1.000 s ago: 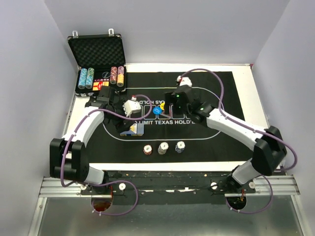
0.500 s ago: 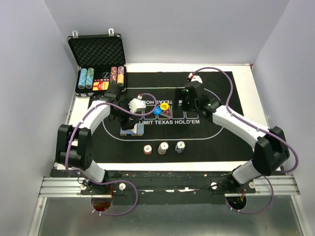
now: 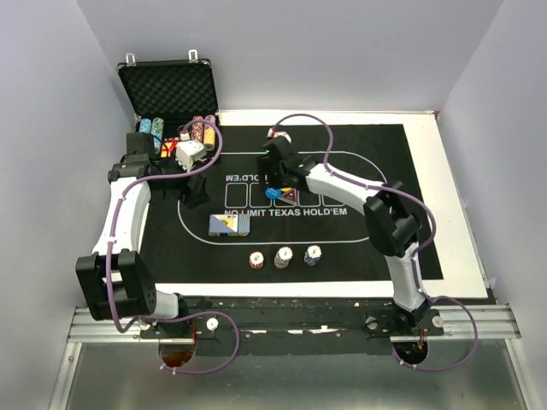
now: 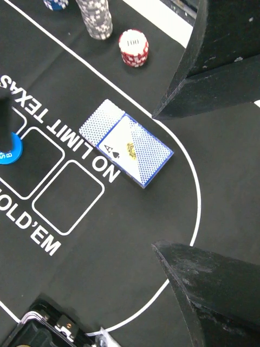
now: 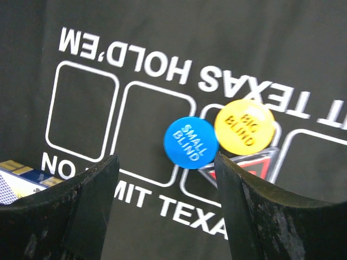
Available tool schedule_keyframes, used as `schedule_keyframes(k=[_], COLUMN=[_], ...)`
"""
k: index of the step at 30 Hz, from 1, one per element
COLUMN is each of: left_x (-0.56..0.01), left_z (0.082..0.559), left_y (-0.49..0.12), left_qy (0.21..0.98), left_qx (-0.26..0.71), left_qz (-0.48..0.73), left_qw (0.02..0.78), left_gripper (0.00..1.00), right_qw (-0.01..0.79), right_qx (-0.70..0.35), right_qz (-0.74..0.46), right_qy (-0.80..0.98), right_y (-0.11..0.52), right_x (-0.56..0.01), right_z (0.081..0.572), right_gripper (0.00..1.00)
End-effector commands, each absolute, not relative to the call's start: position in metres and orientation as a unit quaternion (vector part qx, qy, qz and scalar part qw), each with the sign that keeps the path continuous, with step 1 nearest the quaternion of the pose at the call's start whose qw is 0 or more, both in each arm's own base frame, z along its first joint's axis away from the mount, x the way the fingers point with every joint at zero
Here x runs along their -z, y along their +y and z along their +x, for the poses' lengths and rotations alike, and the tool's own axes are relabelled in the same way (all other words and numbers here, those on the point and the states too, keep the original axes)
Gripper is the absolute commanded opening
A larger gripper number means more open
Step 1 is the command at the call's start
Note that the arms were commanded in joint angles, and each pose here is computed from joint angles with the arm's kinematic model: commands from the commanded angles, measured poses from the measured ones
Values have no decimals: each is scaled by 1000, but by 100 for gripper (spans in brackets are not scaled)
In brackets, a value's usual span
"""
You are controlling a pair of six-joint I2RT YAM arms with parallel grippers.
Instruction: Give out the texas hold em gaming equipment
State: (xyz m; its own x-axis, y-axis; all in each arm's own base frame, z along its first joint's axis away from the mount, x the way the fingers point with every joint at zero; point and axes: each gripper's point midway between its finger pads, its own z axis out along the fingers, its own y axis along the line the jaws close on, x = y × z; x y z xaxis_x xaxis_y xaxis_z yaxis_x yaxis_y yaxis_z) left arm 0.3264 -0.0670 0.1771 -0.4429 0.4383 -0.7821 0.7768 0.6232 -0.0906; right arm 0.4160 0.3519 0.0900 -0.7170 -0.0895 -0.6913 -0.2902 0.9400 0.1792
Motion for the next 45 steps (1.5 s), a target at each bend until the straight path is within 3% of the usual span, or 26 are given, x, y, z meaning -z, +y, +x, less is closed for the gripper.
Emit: schedule_keyframes(k=[1,17,28,45], left_x=[-210,-230,-237,-243], left_z=[305,296,301,298], left_y=[-72,-66,-64,-59], left_qy=[817,830,831,830], left_qx=[272,249,239,217], left_qz=[327,286,278,275], left_qw=[388,408,418,435], left_gripper=[99,99,99,99], right_qw=[342,317,301,312], right_qx=[-98,-26,-54,-67], right_qz=[-131,-126,-127,-181], right_qy=[925,940,944,930], right_y=[363,340,356,414], right_x=[-67,-11,3,3], right_z=[408,395,396,391], right_gripper=[78,74,77,63])
